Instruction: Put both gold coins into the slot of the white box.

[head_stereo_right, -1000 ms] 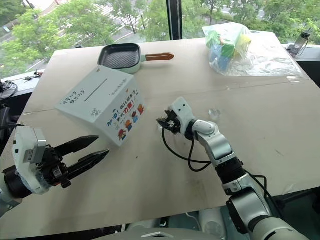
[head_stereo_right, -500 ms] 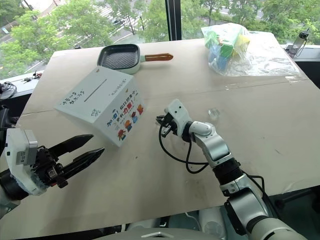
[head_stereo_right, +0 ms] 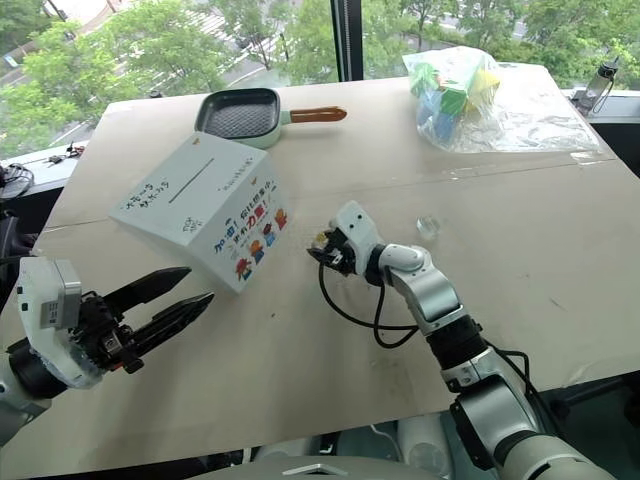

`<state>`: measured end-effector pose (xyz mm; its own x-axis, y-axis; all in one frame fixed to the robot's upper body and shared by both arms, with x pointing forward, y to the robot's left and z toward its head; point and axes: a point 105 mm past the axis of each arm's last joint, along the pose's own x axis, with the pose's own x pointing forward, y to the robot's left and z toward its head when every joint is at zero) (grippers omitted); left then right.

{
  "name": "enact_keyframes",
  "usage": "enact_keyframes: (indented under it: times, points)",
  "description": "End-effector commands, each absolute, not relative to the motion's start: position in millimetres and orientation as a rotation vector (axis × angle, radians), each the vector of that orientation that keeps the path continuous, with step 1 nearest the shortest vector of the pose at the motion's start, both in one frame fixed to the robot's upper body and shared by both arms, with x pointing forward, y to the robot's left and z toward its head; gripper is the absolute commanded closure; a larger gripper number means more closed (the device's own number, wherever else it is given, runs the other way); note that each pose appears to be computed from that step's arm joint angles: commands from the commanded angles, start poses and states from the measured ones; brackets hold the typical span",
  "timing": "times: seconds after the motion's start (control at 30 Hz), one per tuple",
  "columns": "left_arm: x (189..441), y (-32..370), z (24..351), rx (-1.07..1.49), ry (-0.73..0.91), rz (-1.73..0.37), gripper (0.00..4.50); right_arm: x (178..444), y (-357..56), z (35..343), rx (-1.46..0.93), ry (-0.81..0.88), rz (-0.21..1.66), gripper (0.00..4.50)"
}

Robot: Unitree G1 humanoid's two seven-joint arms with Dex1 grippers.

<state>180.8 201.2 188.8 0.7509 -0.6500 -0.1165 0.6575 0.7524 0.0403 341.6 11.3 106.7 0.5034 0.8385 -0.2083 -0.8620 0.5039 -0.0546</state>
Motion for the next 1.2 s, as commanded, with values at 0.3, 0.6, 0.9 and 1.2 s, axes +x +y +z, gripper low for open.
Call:
enact_keyframes:
  times: [0.3, 0.6, 0.9, 1.2]
  points:
    - [183, 203, 191, 0.095, 0.071, -0.708, 1.7, 342, 12, 108, -0.151, 0.149, 1.034, 4.48]
    - [189, 189, 205, -0.101, -0.056, -0.724, 1.7, 320, 16, 171, 0.178, -0.022, 1.207, 4.48]
    - [209, 172, 237, -0.505, -0.286, -0.758, 1.7, 292, 6, 228, 0.584, -0.068, 1.387, 4.48]
    - [234, 137, 248, -0.778, -0.425, -0.797, 1.7, 269, 6, 281, 0.864, -0.176, 1.516, 4.48]
